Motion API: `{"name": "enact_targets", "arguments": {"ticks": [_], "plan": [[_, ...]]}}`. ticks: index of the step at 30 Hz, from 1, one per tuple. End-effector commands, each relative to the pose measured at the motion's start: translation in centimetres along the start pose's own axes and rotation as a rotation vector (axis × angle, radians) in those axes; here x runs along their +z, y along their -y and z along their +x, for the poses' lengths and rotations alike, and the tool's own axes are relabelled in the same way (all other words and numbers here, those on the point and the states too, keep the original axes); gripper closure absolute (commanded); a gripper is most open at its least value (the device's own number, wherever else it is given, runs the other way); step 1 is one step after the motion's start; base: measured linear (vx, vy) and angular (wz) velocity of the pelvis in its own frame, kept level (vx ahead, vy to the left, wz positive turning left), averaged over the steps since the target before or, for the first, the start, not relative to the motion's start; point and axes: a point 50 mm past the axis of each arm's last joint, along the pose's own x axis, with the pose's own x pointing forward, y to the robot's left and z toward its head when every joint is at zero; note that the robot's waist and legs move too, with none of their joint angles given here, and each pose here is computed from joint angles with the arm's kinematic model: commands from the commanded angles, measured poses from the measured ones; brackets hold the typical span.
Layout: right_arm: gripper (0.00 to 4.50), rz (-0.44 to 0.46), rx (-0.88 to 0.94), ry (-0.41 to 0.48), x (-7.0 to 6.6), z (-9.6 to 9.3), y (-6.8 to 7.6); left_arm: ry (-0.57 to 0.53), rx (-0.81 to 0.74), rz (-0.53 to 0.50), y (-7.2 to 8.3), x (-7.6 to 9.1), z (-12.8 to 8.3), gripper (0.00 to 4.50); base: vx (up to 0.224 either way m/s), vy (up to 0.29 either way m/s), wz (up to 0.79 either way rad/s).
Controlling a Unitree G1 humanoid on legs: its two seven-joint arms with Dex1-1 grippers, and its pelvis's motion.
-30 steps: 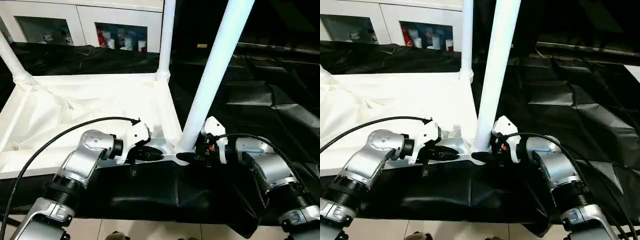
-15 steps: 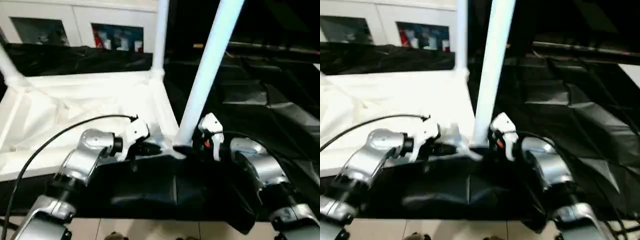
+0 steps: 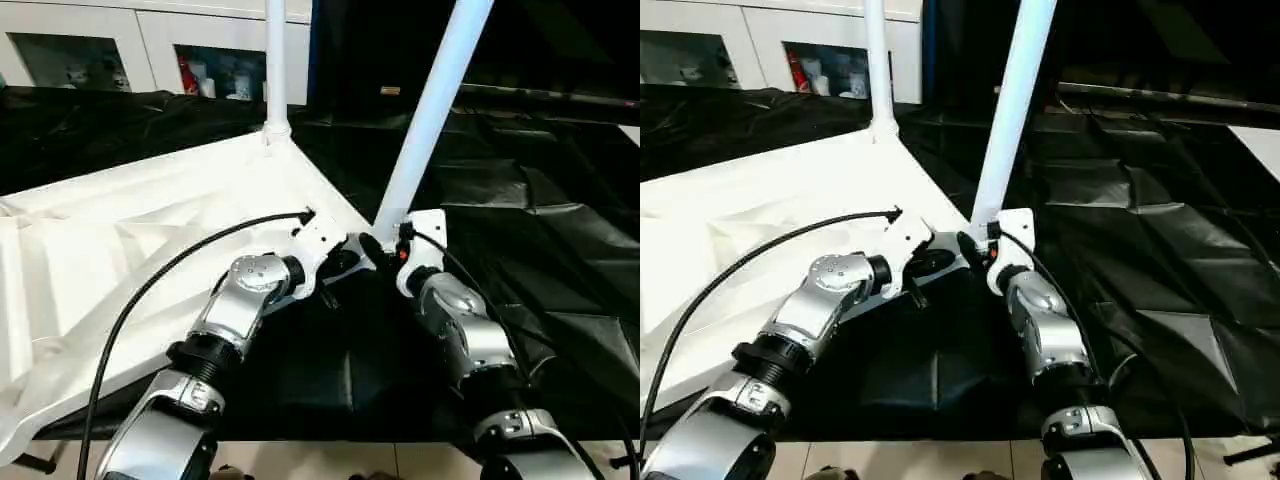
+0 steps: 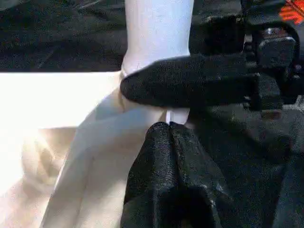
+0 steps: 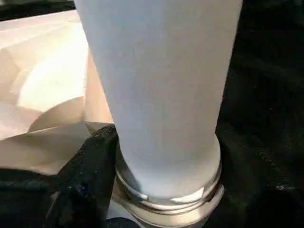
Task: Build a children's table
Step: Rotate leg to tighten
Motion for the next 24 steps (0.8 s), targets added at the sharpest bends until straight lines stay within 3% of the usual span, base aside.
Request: {"name": "enact_targets", "arguments": {"ticks": [1,5,8,12,13,19,21,24], "plan": [[1.01,-0.004,0.175,0.031,0.6,0.4,-2.4,-0.059,-0.079,-0.004,1.2,-1.3,0.4,4.50,0.000,0.000,0.00],[0.60,-0.107,0.387,-0.007,1.3,-0.8,-1.8,-0.055,-0.130,0.014,0.3,-1.8,-1.3,4.50,0.000,0.000,0.00],[0.60,-0.213,0.521,-0.059,1.5,-2.0,-1.2,-0.061,-0.193,0.031,0.1,-2.2,-2.4,4.50,0.000,0.000,0.00],[0.60,-0.271,0.620,-0.109,1.8,-3.1,-0.1,-0.103,-0.256,0.055,-0.2,-2.8,-3.6,4.50,0.000,0.000,0.00],[0.60,-0.310,0.663,-0.137,2.3,-3.8,0.7,-0.143,-0.287,0.066,-0.6,-3.1,-4.6,4.50,0.000,0.000,0.00],[0.60,-0.343,0.681,-0.159,3.7,-4.5,2.1,-0.159,-0.292,0.076,-1.6,-2.5,-6.4,4.50,0.000,0.000,0.00],[0.58,-0.350,0.686,-0.159,3.9,-4.6,2.3,-0.148,-0.295,0.047,-1.7,-2.1,-6.8,4.16,0.000,0.000,0.00],[0.58,-0.354,0.698,-0.165,3.9,-4.8,2.3,-0.158,-0.302,0.044,-1.6,-1.4,-7.5,4.01,0.000,0.000,0.00]]}}
